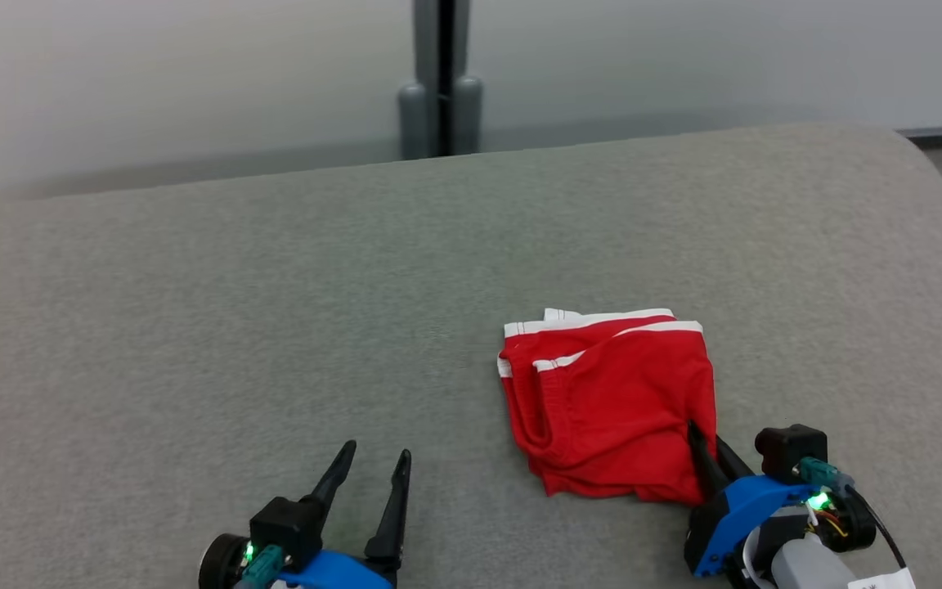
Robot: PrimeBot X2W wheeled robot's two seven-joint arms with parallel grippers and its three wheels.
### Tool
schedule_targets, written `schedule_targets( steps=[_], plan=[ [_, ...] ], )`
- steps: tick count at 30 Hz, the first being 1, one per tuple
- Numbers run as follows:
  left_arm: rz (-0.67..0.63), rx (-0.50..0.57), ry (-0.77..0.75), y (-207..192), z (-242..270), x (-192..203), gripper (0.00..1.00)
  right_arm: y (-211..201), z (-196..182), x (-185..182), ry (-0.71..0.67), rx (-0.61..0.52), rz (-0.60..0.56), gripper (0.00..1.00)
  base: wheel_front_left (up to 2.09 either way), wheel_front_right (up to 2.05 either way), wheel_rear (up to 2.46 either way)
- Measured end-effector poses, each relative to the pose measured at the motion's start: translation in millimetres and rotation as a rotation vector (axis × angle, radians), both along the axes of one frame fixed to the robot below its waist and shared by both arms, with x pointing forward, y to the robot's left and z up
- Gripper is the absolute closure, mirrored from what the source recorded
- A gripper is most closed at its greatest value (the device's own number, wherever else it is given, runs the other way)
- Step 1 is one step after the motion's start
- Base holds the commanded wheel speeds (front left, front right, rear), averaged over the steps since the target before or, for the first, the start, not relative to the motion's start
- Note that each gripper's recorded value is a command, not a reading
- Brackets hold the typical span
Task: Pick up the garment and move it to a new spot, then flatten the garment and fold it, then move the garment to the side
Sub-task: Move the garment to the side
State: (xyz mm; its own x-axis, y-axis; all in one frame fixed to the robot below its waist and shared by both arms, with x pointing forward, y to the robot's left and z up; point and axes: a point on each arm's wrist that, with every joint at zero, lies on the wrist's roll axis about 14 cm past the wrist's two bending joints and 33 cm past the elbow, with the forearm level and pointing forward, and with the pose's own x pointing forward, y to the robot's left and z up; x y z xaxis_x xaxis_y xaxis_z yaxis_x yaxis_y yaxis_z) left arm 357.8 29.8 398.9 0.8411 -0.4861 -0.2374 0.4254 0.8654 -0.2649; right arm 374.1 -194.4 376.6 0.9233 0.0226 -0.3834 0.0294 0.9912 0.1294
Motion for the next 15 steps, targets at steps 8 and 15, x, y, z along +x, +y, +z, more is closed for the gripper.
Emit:
schedule_targets(
  steps=[8,15],
  plan=[
    [-0.272,-0.071,0.001,-87.6,5.7,-8.1,0.00,-63.6,3.9,-43.9,-0.002,-0.035,-0.198,1.00,0.00,0.00,0.00],
    [-0.413,-0.072,0.020,-122.7,-2.3,-23.9,0.00,-88.4,7.2,-53.1,0.002,-0.076,-0.260,1.00,0.00,0.00,0.00]
  ],
)
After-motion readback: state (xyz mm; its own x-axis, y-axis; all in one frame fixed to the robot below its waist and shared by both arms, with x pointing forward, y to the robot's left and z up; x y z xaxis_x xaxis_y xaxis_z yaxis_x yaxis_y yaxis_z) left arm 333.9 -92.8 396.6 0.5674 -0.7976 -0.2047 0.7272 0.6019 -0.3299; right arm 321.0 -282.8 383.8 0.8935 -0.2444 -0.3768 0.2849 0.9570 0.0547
